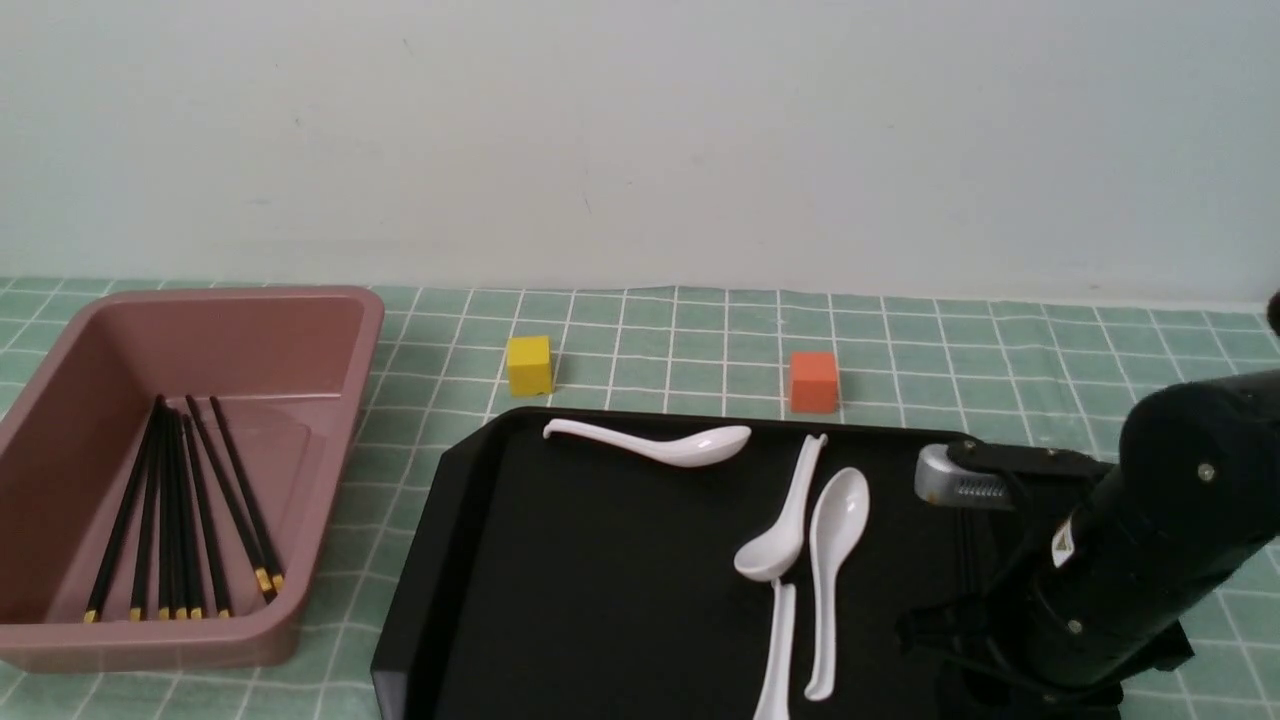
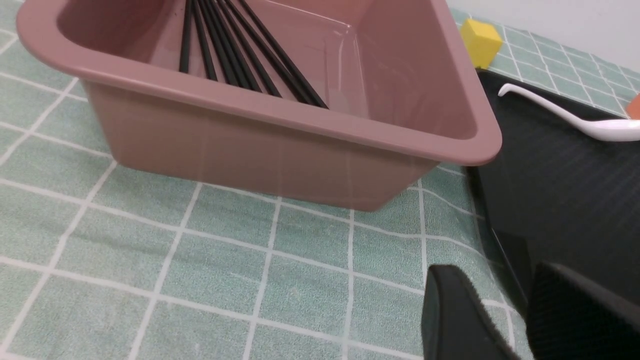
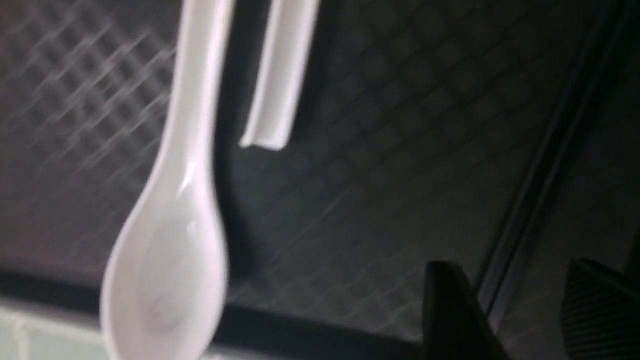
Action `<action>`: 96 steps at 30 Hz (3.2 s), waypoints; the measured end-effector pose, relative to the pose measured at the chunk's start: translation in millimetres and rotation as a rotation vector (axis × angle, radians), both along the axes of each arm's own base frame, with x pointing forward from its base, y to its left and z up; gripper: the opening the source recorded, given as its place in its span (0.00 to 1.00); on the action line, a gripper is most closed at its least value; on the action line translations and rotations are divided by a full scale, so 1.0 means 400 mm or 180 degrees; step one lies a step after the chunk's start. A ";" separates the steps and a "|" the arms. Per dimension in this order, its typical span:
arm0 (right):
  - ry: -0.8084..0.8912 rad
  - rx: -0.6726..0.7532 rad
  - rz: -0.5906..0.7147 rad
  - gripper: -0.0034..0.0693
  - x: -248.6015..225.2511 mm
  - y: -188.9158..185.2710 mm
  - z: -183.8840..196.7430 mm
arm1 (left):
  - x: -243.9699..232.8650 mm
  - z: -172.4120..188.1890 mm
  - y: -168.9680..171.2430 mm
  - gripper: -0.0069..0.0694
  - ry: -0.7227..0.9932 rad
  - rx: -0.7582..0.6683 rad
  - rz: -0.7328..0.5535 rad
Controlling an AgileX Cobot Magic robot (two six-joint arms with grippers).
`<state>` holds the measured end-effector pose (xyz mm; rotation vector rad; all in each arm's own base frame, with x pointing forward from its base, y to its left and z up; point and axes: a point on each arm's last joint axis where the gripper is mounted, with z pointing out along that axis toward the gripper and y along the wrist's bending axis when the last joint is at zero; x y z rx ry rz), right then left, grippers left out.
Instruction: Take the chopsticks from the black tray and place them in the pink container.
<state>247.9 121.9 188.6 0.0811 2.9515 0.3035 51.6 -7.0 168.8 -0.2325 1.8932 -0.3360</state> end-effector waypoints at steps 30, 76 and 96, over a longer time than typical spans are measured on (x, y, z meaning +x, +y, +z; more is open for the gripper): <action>0.0364 -0.0460 -0.0120 0.20 0.023 0.018 -0.108 | 0.000 0.000 0.000 0.40 0.0000 0.0000 0.0000; -0.1692 0.2529 0.2124 0.42 0.250 0.824 0.089 | 0.000 0.000 0.000 0.40 0.0000 0.0000 0.0000; -0.2493 0.0569 0.2150 0.03 0.011 0.247 0.814 | 0.000 0.000 0.000 0.40 0.0000 0.0000 0.0000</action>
